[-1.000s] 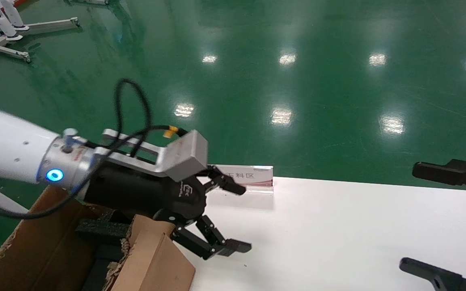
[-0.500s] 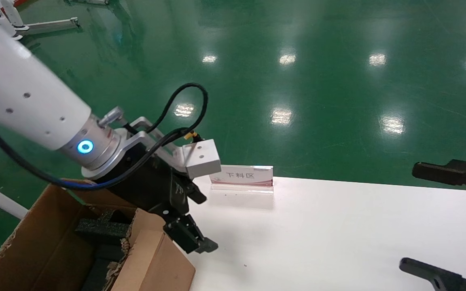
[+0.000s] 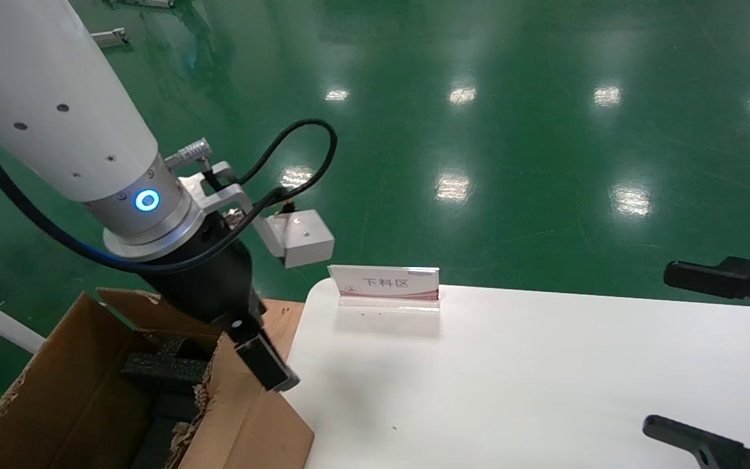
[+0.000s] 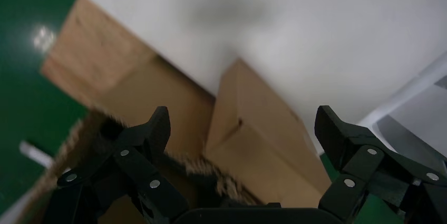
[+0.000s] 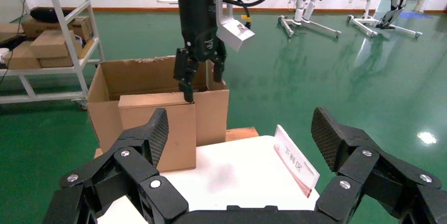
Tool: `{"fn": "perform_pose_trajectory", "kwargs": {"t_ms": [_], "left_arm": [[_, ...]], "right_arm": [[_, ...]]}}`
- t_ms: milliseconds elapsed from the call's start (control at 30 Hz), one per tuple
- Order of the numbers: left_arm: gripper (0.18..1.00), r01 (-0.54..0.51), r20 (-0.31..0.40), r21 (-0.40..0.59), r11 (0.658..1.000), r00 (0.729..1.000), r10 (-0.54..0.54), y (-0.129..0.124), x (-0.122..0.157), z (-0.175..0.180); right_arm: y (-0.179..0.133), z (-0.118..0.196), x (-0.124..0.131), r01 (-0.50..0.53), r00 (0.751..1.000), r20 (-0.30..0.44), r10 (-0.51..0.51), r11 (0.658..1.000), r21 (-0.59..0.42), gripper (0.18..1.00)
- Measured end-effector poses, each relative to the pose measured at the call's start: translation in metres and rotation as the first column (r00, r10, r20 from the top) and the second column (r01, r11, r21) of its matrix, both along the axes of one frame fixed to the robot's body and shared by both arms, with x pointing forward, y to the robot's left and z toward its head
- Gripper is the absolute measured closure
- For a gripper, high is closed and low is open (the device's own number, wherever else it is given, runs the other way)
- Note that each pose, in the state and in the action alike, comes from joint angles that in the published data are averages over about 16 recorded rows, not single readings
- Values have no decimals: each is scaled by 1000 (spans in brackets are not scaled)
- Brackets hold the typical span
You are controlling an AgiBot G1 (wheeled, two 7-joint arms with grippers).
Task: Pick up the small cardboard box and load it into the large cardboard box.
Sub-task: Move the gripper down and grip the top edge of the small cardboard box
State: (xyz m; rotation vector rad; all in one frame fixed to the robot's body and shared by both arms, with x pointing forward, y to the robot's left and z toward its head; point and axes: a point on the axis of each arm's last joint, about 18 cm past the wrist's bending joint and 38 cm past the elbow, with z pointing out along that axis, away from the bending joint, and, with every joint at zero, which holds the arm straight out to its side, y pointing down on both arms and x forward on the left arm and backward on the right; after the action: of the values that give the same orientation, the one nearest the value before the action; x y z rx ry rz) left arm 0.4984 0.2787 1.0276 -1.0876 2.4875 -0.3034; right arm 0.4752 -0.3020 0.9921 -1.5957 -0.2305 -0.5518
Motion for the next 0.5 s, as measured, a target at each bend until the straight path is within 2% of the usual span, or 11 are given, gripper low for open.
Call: {"fn": "perform_pose_trajectory", "kwargs": {"t_ms": [200, 500], "left_arm": [[189, -85, -89, -5, 996, 992, 85, 5, -11, -11], [189, -185, -211, -12, 983, 961, 179, 10, -27, -25]], "right_arm": [[0, 0, 0, 0, 1000, 0, 0, 1000, 0, 184], [0, 0, 0, 0, 1000, 0, 0, 1000, 0, 184]]}}
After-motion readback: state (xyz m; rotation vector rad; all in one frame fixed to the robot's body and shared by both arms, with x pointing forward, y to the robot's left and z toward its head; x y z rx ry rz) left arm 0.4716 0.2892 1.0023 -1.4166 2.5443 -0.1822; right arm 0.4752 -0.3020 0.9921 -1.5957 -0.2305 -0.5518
